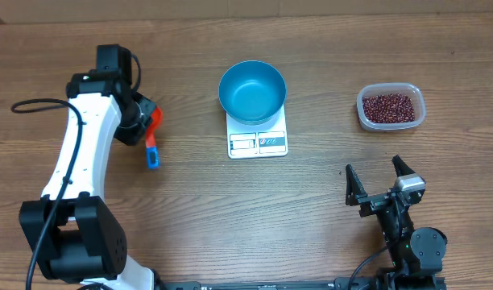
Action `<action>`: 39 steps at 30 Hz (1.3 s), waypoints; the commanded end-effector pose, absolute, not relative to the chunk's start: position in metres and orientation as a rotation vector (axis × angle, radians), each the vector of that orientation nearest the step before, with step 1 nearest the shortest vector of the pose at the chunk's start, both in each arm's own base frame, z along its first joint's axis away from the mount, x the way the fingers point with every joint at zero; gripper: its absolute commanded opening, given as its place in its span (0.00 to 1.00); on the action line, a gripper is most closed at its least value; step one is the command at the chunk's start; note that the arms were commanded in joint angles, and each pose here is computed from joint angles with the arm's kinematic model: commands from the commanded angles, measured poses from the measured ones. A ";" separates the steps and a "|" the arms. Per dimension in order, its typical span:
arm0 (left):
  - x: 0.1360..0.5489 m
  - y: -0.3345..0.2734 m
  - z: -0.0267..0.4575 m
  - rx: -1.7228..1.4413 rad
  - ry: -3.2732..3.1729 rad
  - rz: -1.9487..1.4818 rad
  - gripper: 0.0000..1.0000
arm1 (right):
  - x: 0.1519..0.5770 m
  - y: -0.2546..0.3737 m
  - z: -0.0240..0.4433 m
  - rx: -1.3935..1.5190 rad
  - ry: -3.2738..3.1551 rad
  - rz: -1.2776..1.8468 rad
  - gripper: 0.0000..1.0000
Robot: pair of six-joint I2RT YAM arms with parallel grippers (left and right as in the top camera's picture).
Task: Scoop item into bowl and weigh 150g on scale
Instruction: 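Lift the red scoop with the left gripper toward the scale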
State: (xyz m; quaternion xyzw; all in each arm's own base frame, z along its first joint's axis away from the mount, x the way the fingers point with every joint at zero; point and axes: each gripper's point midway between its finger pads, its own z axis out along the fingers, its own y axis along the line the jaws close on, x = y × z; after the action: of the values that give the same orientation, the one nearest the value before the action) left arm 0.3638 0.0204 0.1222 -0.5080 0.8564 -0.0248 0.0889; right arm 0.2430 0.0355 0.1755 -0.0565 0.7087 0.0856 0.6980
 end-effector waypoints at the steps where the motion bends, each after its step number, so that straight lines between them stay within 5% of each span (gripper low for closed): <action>1: 0.355 0.010 0.132 -1.848 2.349 -0.122 0.04 | 0.243 0.035 0.173 -0.118 1.579 0.188 1.00; 14: 0.315 -0.051 0.134 -2.513 2.178 -0.294 0.04 | 0.243 0.035 0.173 -0.118 1.579 0.188 1.00; 39: 0.299 -0.122 0.135 -2.621 2.130 -0.238 0.04 | 0.243 0.035 0.173 -0.118 1.579 0.188 1.00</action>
State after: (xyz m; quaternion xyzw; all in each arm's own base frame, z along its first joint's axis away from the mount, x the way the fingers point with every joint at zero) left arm 0.3009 -0.1127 0.1250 -0.7430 0.6541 -0.0654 -0.1261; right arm 0.2430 0.0355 0.1755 -0.0564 0.7087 0.0858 0.6980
